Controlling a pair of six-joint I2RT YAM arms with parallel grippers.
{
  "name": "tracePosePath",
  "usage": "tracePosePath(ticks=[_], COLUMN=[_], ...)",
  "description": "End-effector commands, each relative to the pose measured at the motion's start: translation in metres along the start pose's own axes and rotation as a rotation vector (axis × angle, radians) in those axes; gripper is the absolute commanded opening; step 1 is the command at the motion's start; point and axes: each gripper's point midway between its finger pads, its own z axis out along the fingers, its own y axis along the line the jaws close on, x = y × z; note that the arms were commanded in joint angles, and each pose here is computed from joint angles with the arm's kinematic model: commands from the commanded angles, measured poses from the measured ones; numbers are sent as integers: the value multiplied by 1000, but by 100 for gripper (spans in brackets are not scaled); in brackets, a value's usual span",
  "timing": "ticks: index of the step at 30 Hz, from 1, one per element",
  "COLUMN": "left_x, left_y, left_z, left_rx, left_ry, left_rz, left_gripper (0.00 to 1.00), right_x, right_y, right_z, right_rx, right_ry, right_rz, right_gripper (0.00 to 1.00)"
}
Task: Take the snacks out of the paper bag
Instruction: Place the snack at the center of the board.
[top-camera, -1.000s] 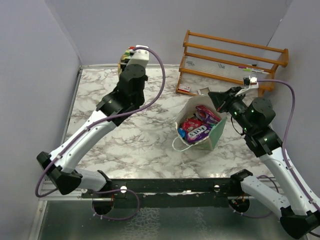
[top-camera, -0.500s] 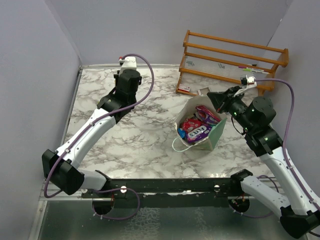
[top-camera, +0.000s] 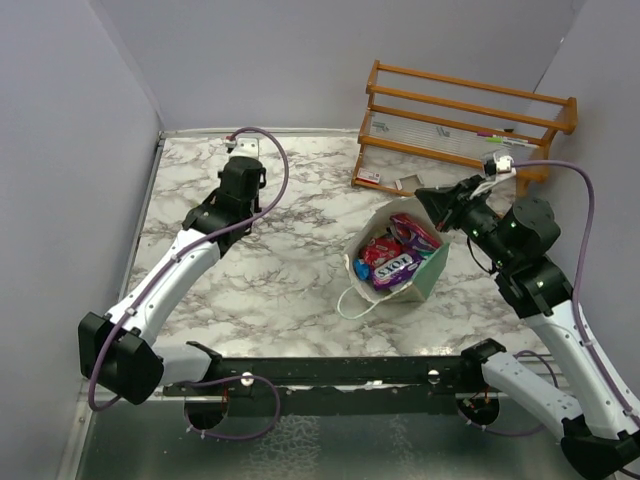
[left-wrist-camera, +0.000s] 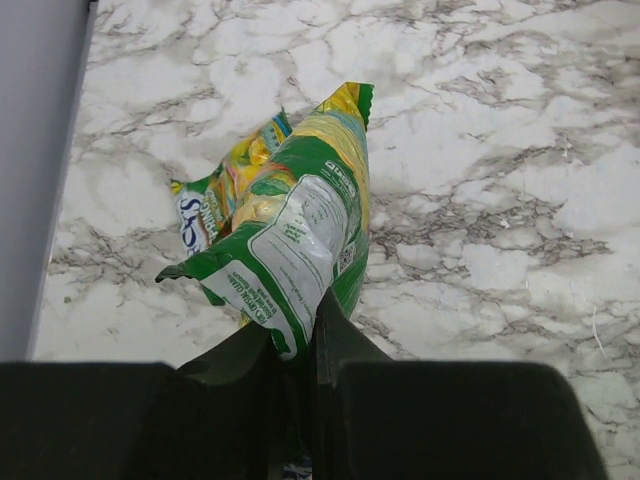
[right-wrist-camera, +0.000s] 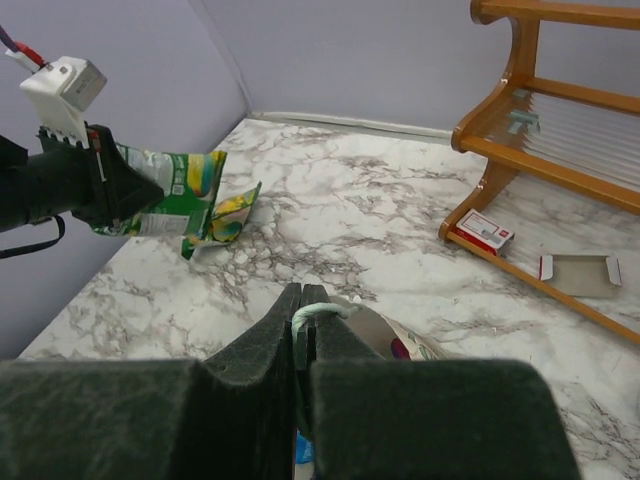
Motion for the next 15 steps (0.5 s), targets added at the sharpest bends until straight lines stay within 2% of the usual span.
tracePosePath(ticks=[1, 10, 15], left_x=[-7, 13, 10], left_y=[-16, -36, -56], left_z=[-4, 26, 55], left_rx=[114, 197, 299], left_ry=[-19, 94, 150], left_rz=[-28, 23, -16], left_gripper=[0, 0, 0], right_x=[-11, -5, -7], right_y=[5, 4, 7], right_z=[-6, -5, -7], right_rx=[-17, -15, -21], right_ry=[-15, 2, -1], right_rz=[-54, -37, -26], right_gripper=[2, 2, 2])
